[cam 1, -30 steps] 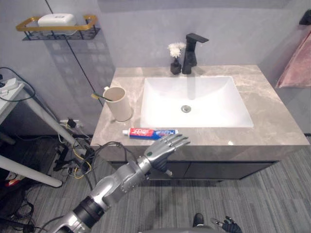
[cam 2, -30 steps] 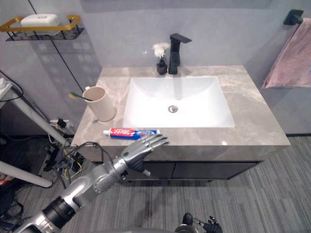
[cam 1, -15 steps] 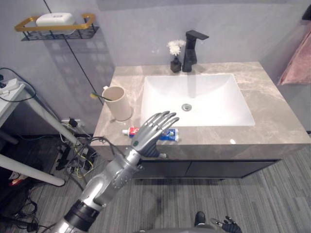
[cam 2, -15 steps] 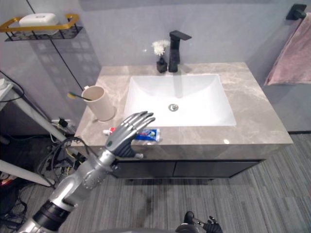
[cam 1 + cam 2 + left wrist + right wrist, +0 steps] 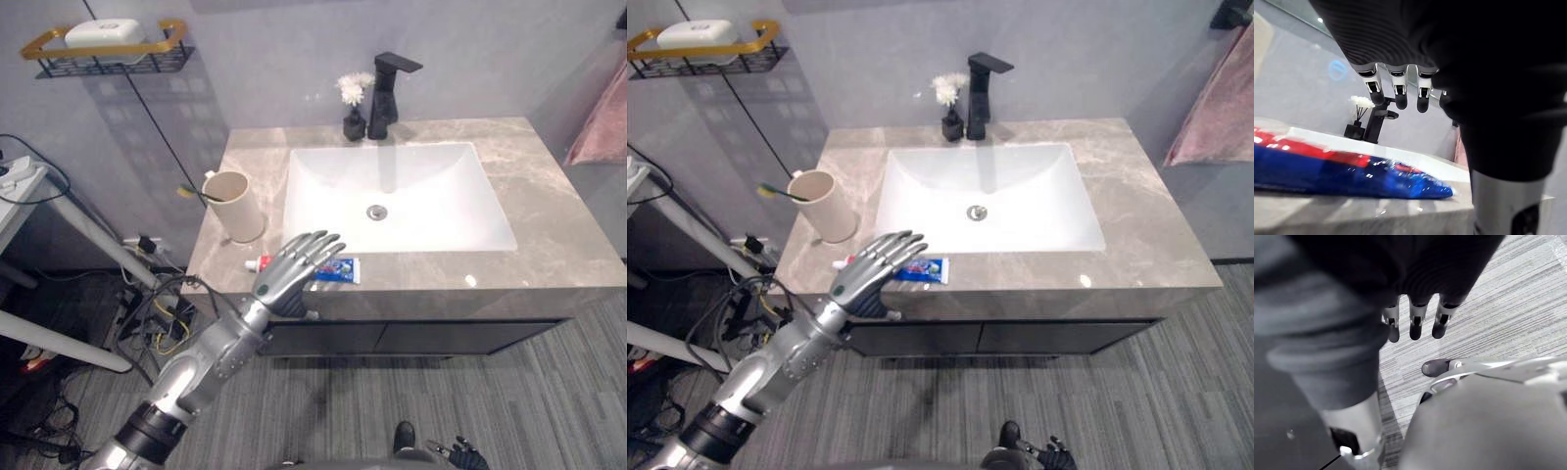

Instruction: Organize washtable

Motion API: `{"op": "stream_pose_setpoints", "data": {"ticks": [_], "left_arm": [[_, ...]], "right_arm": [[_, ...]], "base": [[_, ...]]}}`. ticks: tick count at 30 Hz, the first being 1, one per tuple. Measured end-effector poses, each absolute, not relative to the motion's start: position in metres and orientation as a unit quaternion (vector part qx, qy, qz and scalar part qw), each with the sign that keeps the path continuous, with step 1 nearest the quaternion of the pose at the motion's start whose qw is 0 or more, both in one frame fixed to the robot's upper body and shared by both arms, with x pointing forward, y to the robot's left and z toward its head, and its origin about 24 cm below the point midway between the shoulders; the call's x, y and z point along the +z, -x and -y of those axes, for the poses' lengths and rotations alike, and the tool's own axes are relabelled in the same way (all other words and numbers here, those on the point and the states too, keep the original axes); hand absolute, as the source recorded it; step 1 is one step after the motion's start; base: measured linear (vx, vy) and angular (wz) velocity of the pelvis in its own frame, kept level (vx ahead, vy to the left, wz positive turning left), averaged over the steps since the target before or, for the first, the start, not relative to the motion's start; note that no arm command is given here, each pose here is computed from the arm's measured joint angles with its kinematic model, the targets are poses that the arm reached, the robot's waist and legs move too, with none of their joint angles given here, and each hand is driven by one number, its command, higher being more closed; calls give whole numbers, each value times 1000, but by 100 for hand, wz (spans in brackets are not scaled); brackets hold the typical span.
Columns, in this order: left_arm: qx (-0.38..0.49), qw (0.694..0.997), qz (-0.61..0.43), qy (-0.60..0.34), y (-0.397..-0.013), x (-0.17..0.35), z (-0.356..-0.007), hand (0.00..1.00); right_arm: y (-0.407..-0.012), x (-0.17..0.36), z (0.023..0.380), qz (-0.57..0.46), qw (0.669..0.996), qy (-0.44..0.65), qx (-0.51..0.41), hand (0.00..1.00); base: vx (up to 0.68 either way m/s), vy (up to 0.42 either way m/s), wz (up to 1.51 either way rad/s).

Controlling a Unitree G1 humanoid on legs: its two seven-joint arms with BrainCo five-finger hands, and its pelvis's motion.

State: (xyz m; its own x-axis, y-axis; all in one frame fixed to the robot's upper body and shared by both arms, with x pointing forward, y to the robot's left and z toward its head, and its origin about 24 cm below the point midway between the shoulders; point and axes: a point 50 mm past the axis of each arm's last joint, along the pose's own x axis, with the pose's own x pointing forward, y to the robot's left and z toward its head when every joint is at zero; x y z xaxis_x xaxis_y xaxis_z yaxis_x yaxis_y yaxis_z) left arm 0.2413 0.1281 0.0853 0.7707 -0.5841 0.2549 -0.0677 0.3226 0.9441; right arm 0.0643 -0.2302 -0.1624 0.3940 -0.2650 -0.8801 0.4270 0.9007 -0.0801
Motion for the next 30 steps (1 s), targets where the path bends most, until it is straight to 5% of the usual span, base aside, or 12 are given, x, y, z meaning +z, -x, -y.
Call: {"op": "stream_pose_setpoints", "data": {"ticks": [24, 25, 30], "left_arm": [[-115, 750, 215, -616, -266, 81, -174, 0], [-115, 750, 212, -617, -266, 80, -175, 100], [-117, 750, 210, -617, -266, 79, -175, 100]], "right_arm": [[-58, -161, 242, -504, 816, -109, -260, 0], [-58, -161, 242, -504, 816, -109, -260, 0], [-58, -161, 242, -504, 816, -109, -261, 0]], "base": [[-9, -14, -2], [-21, -35, 0], [-16, -31, 0]]}}
